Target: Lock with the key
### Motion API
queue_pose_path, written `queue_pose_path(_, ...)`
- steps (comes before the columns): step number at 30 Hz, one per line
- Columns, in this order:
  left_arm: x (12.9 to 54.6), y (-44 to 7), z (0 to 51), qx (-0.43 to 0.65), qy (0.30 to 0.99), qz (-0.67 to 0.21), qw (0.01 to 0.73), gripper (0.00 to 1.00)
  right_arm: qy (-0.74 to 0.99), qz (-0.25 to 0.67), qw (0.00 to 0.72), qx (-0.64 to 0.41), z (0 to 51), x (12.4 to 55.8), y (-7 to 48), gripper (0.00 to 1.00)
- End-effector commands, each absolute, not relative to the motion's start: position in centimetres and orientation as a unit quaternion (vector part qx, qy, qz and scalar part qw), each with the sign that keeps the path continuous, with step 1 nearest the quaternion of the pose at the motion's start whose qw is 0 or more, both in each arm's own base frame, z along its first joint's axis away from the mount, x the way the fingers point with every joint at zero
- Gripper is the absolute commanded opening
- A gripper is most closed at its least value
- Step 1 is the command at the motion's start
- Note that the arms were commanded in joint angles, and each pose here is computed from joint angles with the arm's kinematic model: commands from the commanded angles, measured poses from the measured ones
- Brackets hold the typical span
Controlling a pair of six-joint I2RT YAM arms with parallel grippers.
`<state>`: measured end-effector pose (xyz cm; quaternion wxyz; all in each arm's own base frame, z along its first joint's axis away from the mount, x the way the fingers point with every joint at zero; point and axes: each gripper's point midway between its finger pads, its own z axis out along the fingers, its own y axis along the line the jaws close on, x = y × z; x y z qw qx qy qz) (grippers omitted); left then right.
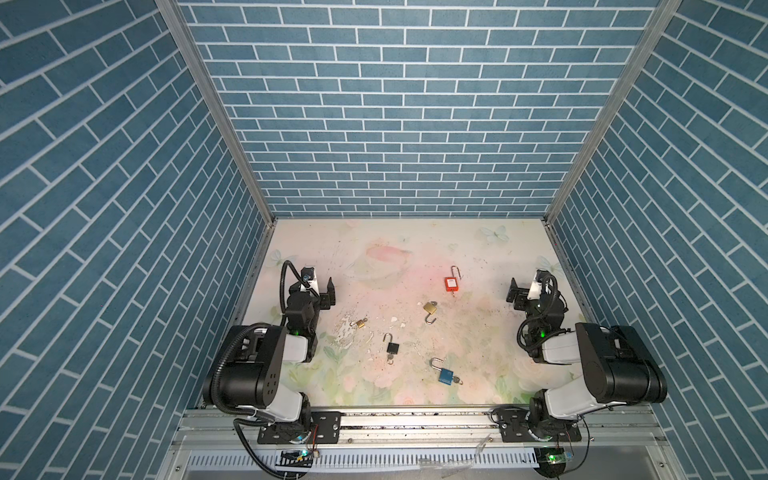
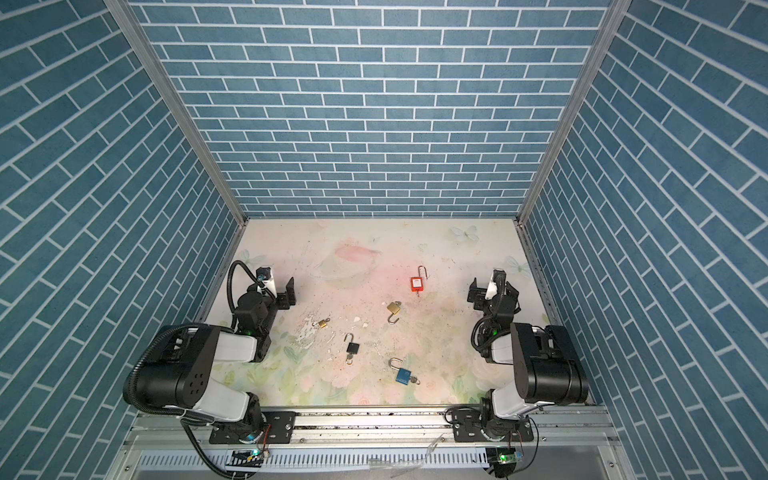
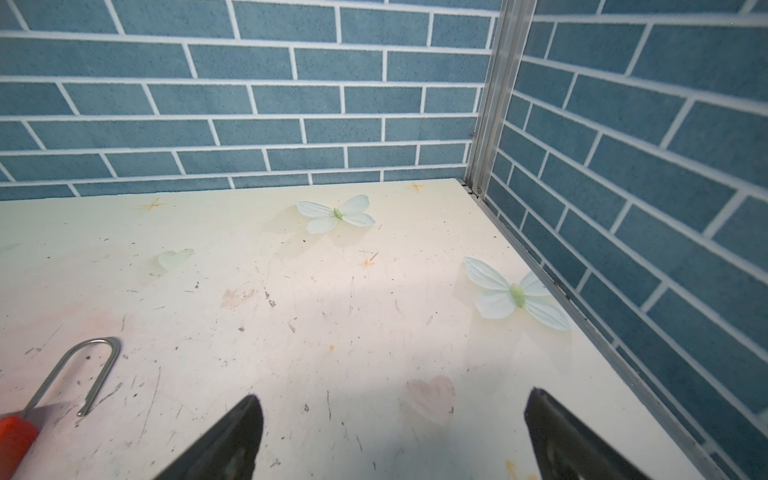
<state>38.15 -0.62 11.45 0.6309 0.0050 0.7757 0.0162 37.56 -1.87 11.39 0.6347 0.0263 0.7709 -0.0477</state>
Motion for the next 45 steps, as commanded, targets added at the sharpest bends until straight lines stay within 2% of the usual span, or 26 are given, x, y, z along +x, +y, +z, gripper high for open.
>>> queue_pose_path(1, 38.4, -0.6, 12.0, 0.009, 0.769, 0.021, 0.639, 0.86, 0.765, -0.044, 0.641, 0.033, 11.7, 37.6, -1.9, 0.98)
queue_pose_path(11, 38.3, -0.7, 12.1, 0.009, 0.768, 0.022, 0.641, 0.86, 0.765, -0.042, 0.642, 0.034, 11.7, 37.5, -1.9, 0.98)
queue_pose_path(16, 39.2, -0.4, 13.8, -0.011, 0.777, 0.060, 0.626, 0.86, 0.757, -0.039, 0.652, 0.021, 13.3, 37.3, -1.6, 0.99)
queue_pose_path(20, 39.8, -0.9, 17.3, -0.016, 0.770, 0.075, 0.633, 0.86, 0.752, -0.030, 0.658, 0.014, 16.4, 37.1, -1.1, 0.99)
queue_pose_path(25, 39.9, -0.7, 25.4, -0.038, 0.750, 0.060, 0.657, 0.86, 0.699, 0.030, 0.714, -0.013, 23.4, 36.3, 1.0, 0.99)
queue_pose_path(30, 40.0, -1.6, 33.6, -0.038, 0.730, 0.012, 0.682, 0.86, 0.666, 0.063, 0.743, 0.034, 30.0, 35.2, 0.5, 0.99)
queue_pose_path(33, 39.2, 0.0, 35.3, -0.129, 0.734, -0.014, 0.666, 0.86, 0.648, 0.080, 0.750, 0.103, 32.7, 34.3, -1.1, 0.99)
queue_pose_path(36, 38.2, 0.4, 36.1, -0.170, 0.731, -0.065, 0.658, 0.86, 0.634, 0.124, 0.762, 0.054, 35.2, 33.3, 0.5, 0.99)
queue_pose_path(38, 37.3, 0.2, 36.4, -0.192, 0.709, -0.120, 0.668, 0.86, 0.622, 0.162, 0.761, 0.087, 35.5, 32.7, 0.2, 0.99)
queue_pose_path(41, 35.8, -0.8, 36.9, -0.187, 0.657, -0.225, 0.695, 0.86, 0.610, 0.209, 0.738, 0.198, 33.3, 31.9, -1.8, 0.99)
queue_pose_path(43, 35.6, -1.1, 37.1, -0.173, 0.650, -0.263, 0.691, 0.86, 0.591, 0.224, 0.756, 0.172, 33.2, 31.1, -1.3, 0.99)
queue_pose_path(45, 36.3, -1.3, 36.5, -0.169, 0.671, -0.255, 0.676, 0.86, 0.571, 0.231, 0.774, 0.148, 33.2, 30.2, -0.8, 0.99)
